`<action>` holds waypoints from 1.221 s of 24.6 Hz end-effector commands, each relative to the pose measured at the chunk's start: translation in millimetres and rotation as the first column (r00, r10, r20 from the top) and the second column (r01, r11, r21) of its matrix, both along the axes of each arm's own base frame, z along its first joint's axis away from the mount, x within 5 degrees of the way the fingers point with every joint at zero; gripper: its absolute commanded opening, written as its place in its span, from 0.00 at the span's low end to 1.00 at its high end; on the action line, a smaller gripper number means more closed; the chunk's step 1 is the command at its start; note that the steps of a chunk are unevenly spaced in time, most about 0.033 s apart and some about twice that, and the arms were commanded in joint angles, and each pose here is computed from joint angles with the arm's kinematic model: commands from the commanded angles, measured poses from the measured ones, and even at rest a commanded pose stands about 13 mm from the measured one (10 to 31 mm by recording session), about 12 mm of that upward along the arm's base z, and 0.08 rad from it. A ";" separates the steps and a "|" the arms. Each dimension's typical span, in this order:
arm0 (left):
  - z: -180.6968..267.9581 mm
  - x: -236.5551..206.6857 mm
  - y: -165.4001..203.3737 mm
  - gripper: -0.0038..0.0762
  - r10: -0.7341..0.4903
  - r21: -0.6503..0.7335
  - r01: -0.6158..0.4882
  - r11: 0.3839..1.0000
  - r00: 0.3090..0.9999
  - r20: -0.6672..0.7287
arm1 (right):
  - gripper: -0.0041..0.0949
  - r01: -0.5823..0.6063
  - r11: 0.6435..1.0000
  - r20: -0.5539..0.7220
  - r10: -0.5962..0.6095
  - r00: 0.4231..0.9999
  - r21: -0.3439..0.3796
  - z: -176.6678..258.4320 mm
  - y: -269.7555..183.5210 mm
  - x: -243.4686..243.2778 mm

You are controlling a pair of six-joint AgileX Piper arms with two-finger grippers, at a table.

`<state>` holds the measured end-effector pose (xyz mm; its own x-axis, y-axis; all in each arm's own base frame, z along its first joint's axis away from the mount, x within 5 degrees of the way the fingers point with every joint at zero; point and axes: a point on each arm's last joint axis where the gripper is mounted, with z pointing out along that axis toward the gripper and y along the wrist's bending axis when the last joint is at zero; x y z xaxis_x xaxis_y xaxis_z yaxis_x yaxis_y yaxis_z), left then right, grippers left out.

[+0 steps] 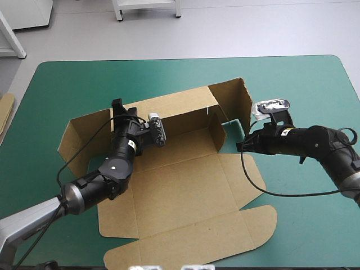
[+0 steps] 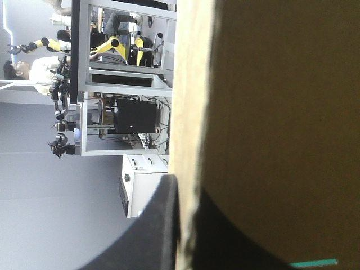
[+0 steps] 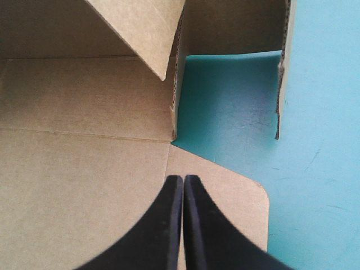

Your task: Fold the box

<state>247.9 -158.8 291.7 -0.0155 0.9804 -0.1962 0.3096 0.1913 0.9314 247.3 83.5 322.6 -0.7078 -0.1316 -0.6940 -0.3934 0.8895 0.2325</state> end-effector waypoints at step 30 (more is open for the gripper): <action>16.8 -1.4 2.3 0.04 0.012 -0.017 -0.011 1.000 0.999 0.052 | 0.04 -0.058 0.995 0.230 0.039 0.972 0.080 115.6 17.6 56.1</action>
<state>247.9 -158.9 291.6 -0.0109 0.9827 -0.1850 0.3102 0.1792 0.9336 300.9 99.9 407.2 -0.6013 -0.1303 -0.7884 -0.4686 0.8567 0.2158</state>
